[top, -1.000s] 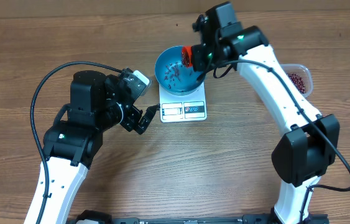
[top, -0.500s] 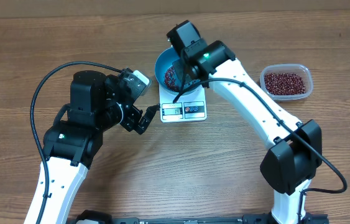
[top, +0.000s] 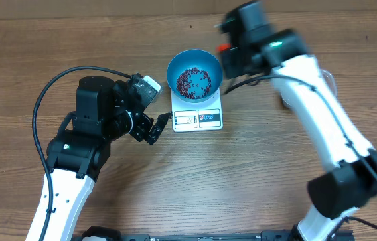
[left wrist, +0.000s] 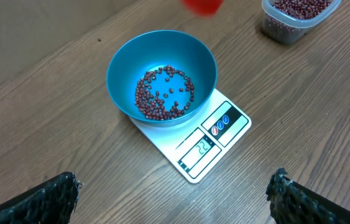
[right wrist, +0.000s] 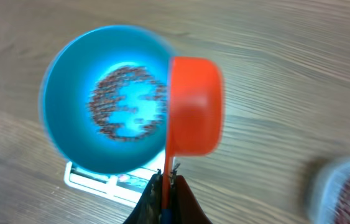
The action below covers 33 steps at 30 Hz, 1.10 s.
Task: Scoop item into bowl and weigh 150g on scale
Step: 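Return the empty scoop with the right gripper to the bean tub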
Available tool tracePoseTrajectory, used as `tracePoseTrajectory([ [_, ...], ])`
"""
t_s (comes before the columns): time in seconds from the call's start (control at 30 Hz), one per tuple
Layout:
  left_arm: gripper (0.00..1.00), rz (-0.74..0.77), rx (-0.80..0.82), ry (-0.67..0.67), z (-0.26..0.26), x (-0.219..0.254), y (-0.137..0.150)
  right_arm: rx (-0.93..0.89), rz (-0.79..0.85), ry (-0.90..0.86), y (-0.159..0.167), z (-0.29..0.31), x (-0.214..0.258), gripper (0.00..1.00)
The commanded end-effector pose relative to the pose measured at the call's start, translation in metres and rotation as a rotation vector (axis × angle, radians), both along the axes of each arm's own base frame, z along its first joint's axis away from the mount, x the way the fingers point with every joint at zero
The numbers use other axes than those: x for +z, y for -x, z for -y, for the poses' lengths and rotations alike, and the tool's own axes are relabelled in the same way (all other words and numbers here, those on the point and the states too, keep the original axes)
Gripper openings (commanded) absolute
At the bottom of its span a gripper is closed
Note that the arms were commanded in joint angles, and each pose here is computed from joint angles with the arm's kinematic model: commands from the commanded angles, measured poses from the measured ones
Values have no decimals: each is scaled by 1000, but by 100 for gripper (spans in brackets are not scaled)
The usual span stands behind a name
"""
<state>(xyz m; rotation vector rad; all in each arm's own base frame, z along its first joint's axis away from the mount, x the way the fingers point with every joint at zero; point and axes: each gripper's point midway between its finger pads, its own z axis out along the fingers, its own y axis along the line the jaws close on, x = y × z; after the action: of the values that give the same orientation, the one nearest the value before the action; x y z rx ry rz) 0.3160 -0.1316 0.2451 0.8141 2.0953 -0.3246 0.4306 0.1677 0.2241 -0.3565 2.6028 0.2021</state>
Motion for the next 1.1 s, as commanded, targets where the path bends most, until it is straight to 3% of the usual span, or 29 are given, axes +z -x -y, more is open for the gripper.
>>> tracePoseTrajectory([
  [0.0, 99, -11, 4, 17, 0, -1, 0, -115, 52, -97, 2, 62, 49, 4],
  [0.2, 100, -11, 4, 17, 0, -1, 0, -405, -69, -22, 23, 203, 30, 4],
  [0.33, 100, -11, 4, 17, 0, -1, 0, -483, -121, 32, 30, 244, 11, 4],
  [0.67, 100, -11, 4, 17, 0, -1, 0, -430, -227, 70, 38, 250, -44, 4],
  [1.07, 99, -11, 4, 17, 0, -1, 0, -383, -187, 96, 26, 253, -78, 4],
])
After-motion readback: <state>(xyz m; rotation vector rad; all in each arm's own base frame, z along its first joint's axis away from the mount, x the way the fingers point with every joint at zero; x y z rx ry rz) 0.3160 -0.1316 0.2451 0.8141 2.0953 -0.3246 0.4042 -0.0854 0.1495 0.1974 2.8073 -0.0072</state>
